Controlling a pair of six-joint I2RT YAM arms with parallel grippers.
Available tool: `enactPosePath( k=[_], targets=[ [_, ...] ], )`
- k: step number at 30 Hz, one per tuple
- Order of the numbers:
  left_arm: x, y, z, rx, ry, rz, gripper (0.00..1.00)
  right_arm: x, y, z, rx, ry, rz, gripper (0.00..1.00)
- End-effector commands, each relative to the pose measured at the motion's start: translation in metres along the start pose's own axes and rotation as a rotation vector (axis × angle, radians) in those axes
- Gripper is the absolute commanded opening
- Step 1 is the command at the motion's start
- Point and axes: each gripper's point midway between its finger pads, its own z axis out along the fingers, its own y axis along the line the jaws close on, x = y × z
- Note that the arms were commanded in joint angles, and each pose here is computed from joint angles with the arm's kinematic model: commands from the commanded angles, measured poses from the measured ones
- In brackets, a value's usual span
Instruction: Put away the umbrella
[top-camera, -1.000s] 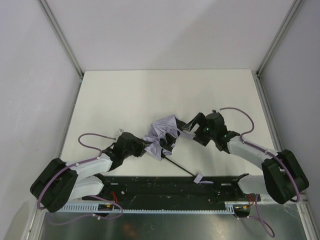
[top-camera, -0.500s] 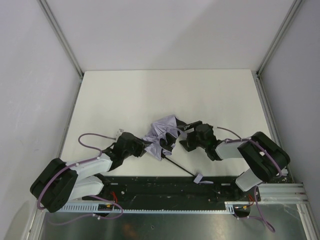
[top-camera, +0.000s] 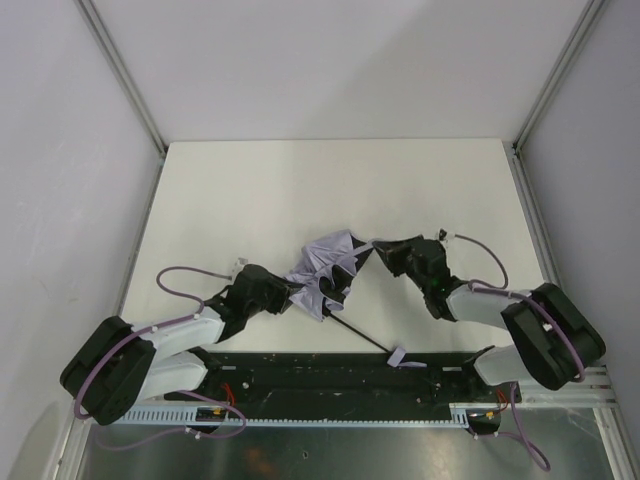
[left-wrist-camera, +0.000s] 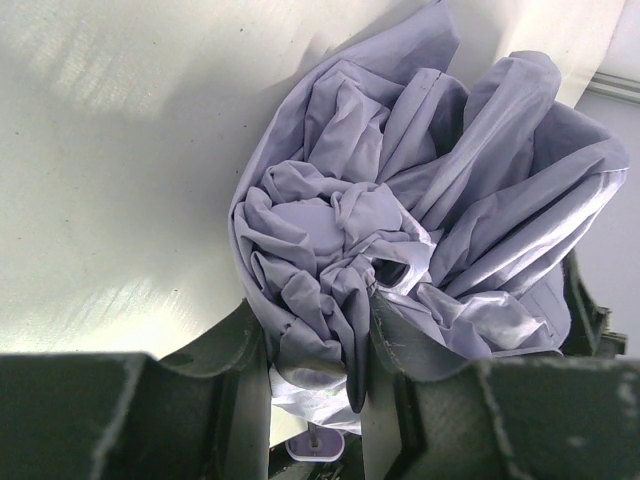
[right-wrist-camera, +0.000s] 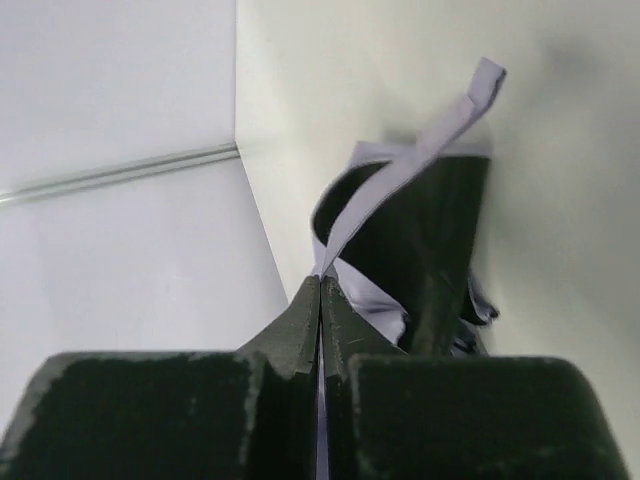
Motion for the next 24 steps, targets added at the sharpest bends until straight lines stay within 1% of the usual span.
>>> enactPosePath(
  k=[1, 3, 5, 7, 9, 10, 13, 16, 18, 21, 23, 24],
  targets=[
    [-0.006, 0.017, 0.000, -0.041, -0.043, 0.039, 0.00, 0.002, 0.072, 0.007, -0.240, 0.067, -0.277, 0.00],
    [-0.005, 0.016, 0.000, -0.040, -0.040, 0.035, 0.00, 0.014, 0.109, 0.014, -0.361, 0.149, -0.392, 0.00],
    [-0.004, 0.016, 0.000, -0.038, -0.034, 0.029, 0.00, 0.033, 0.131, 0.021, -0.491, 0.273, -0.486, 0.00],
    [-0.004, 0.016, 0.000, -0.038, -0.032, 0.026, 0.00, 0.042, 0.147, 0.024, -0.626, 0.338, -0.553, 0.00],
    [-0.004, 0.016, -0.001, -0.036, -0.034, 0.020, 0.00, 0.044, 0.158, 0.025, -0.755, 0.350, -0.608, 0.00],
    [-0.004, 0.017, -0.001, -0.036, -0.036, 0.019, 0.00, 0.045, 0.158, 0.029, -0.792, 0.352, -0.634, 0.00],
    [-0.005, 0.018, -0.002, -0.033, -0.038, 0.012, 0.00, 0.039, 0.146, 0.049, -0.803, 0.346, -0.666, 0.00],
    [-0.005, 0.016, -0.003, -0.025, -0.041, 0.006, 0.00, 0.035, 0.130, 0.065, -0.780, 0.344, -0.671, 0.00],
    [-0.005, 0.016, -0.004, -0.024, -0.042, 0.002, 0.00, 0.030, 0.115, 0.078, -0.724, 0.334, -0.676, 0.01],
    [-0.005, 0.015, -0.003, -0.024, -0.041, -0.006, 0.00, 0.014, 0.087, 0.103, -0.535, 0.337, -0.658, 0.17],
    [-0.005, 0.015, -0.003, -0.025, -0.039, -0.015, 0.00, 0.000, 0.059, 0.116, -0.320, 0.359, -0.635, 0.35],
    [-0.004, 0.015, -0.003, -0.026, -0.037, -0.018, 0.00, -0.004, 0.043, 0.120, -0.207, 0.397, -0.642, 0.42]
  ],
)
